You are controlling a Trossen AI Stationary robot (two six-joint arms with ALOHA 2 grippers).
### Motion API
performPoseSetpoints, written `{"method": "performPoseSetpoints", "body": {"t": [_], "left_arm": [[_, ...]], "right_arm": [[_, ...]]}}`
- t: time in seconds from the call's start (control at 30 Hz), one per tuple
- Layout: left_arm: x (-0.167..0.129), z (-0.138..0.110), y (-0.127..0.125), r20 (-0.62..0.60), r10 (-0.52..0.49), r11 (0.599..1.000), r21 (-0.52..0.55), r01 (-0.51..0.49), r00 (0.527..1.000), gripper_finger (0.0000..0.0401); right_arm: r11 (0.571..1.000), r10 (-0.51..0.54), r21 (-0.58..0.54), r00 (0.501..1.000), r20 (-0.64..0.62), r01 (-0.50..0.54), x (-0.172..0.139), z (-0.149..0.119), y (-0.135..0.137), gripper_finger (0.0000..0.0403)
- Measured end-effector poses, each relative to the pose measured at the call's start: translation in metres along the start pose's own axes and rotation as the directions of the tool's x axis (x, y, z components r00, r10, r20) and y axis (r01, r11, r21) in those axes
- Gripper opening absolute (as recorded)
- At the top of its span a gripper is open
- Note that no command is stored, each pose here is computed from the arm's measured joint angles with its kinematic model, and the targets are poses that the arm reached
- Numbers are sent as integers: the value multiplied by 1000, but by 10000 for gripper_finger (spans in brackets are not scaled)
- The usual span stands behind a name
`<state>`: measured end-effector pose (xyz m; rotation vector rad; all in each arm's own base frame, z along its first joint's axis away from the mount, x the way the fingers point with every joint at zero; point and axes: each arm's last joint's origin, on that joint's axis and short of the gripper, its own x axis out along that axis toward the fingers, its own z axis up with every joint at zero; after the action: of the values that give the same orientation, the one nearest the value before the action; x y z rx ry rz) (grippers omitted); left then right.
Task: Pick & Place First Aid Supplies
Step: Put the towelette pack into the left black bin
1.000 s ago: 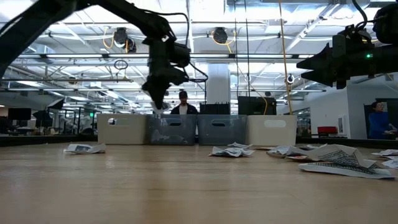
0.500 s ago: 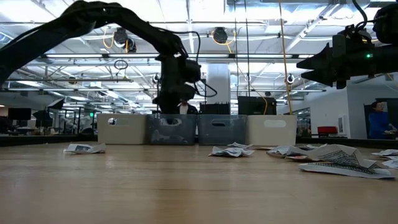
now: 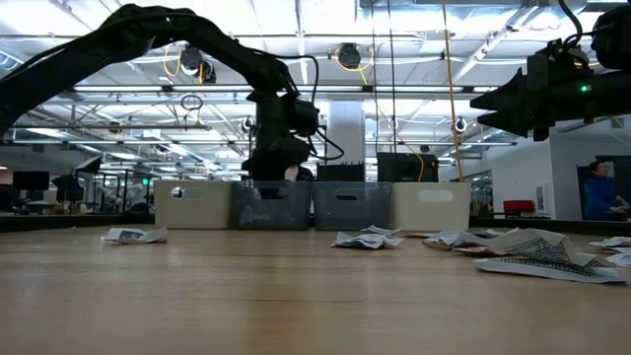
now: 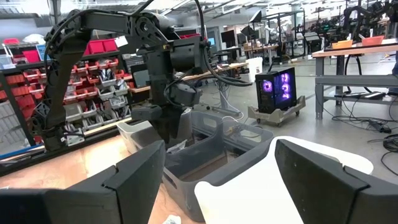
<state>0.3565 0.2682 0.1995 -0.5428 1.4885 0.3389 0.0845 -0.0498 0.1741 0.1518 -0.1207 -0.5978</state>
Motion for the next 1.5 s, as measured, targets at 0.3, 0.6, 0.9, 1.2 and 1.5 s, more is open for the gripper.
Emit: {"method": "performPoseSetpoints", "body": {"t": [0.3, 0.6, 0.9, 1.2, 1.5], "left_arm": [[-1, -1, 1, 2, 1, 1000, -13, -1, 1000, 256], [-36, -11, -4, 77, 9, 995, -102, -1, 997, 274], [-56, -27, -7, 31, 5, 944, -331, 5, 999, 256], [-61, -44, -28, -93, 8, 918, -395, -44, 996, 257], [-62, -83, -83, -16, 11, 916, -400, -16, 1000, 252]], "right_arm": [[1000, 0, 0, 1000, 0, 0, 0, 0, 0, 297], [1000, 0, 0, 1000, 0, 0, 0, 0, 0, 297], [1000, -1, 0, 1000, -1, 1, 0, 0, 0, 297], [1000, 0, 0, 1000, 0, 0, 0, 0, 0, 297], [1000, 0, 0, 1000, 0, 0, 0, 0, 0, 297]]}}
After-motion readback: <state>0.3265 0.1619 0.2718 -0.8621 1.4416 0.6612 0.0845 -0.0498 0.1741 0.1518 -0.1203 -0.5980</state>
